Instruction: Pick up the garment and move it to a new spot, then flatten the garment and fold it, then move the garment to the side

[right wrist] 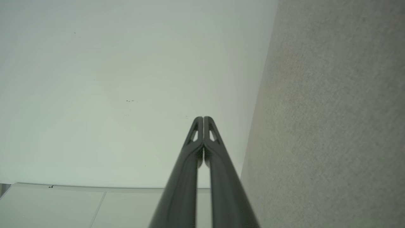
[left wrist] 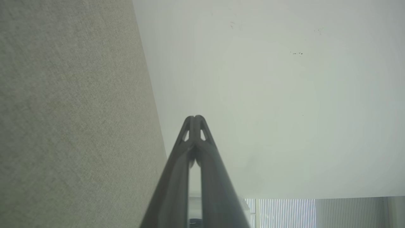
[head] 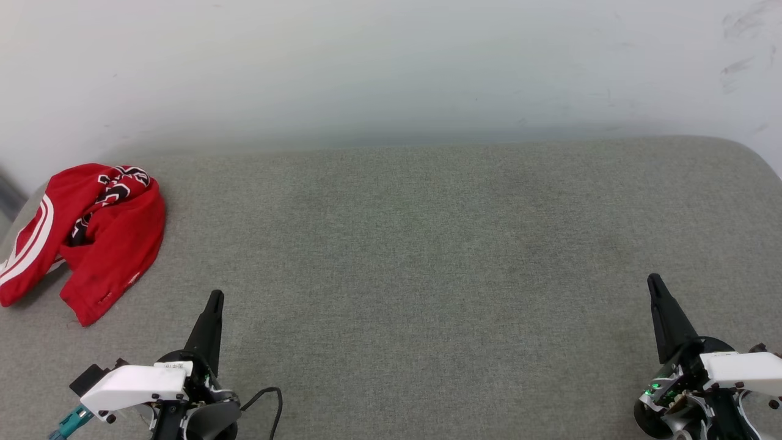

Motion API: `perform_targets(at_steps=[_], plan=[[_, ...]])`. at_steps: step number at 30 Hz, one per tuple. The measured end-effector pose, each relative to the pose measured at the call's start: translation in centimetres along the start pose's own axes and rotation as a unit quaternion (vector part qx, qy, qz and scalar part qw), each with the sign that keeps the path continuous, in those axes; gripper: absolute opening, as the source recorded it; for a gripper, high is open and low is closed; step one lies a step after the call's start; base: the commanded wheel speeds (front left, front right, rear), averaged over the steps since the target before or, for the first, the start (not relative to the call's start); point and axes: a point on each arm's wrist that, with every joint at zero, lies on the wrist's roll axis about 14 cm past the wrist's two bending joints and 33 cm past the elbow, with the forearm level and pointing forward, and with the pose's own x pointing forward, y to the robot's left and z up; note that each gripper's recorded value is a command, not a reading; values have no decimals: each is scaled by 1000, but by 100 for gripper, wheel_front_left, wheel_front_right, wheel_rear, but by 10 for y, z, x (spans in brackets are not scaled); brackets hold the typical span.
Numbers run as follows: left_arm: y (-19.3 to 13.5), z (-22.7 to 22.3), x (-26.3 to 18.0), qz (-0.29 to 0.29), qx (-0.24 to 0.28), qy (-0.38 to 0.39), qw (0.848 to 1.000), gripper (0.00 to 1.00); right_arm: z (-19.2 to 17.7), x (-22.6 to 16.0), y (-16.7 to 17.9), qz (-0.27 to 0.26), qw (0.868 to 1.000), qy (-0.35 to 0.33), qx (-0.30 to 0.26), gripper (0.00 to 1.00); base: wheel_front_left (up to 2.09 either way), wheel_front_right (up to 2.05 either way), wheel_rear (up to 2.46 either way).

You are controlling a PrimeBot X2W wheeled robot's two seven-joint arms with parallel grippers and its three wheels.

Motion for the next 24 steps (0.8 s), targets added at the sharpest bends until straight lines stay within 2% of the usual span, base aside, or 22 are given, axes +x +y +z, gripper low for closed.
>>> perform_targets(at_steps=[24], plan=[[0,0,0,0,0,0,1000,0,0,0,0,0,1000,0,0,0,0,0,0]])
